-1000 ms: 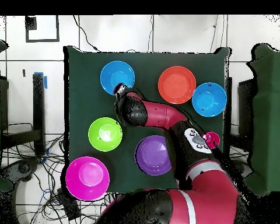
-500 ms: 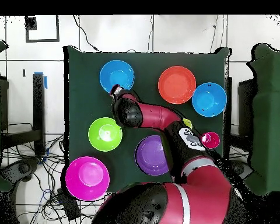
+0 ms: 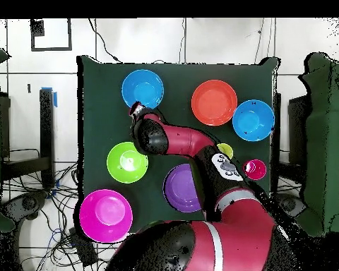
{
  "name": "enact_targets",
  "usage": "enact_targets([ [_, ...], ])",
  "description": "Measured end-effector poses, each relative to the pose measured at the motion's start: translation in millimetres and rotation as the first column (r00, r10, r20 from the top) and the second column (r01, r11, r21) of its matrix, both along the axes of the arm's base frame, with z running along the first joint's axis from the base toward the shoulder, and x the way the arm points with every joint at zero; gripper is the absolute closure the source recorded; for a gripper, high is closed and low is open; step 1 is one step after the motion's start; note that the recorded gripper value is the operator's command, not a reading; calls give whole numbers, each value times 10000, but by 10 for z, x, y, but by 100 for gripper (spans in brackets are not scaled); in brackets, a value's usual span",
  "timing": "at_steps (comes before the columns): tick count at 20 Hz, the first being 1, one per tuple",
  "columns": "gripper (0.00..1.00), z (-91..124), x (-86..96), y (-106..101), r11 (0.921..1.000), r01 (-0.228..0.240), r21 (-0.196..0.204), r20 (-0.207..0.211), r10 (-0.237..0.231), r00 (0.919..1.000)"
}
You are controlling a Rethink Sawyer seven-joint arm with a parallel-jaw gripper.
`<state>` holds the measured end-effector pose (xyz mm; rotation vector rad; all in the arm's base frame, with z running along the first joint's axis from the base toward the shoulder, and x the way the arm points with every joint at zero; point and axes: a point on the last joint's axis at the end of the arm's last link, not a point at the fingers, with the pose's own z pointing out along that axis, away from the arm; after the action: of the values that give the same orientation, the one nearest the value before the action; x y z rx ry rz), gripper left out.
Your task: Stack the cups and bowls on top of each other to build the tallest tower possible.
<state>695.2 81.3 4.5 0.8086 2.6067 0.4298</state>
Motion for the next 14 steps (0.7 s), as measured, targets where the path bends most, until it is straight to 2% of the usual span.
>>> enact_targets([
  [9, 0, 41, 29, 11, 10000, 73, 22, 34, -73, 10000],
  [14, 0, 150, 82, 1, 9999, 106, -23, 138, -106, 9998],
])
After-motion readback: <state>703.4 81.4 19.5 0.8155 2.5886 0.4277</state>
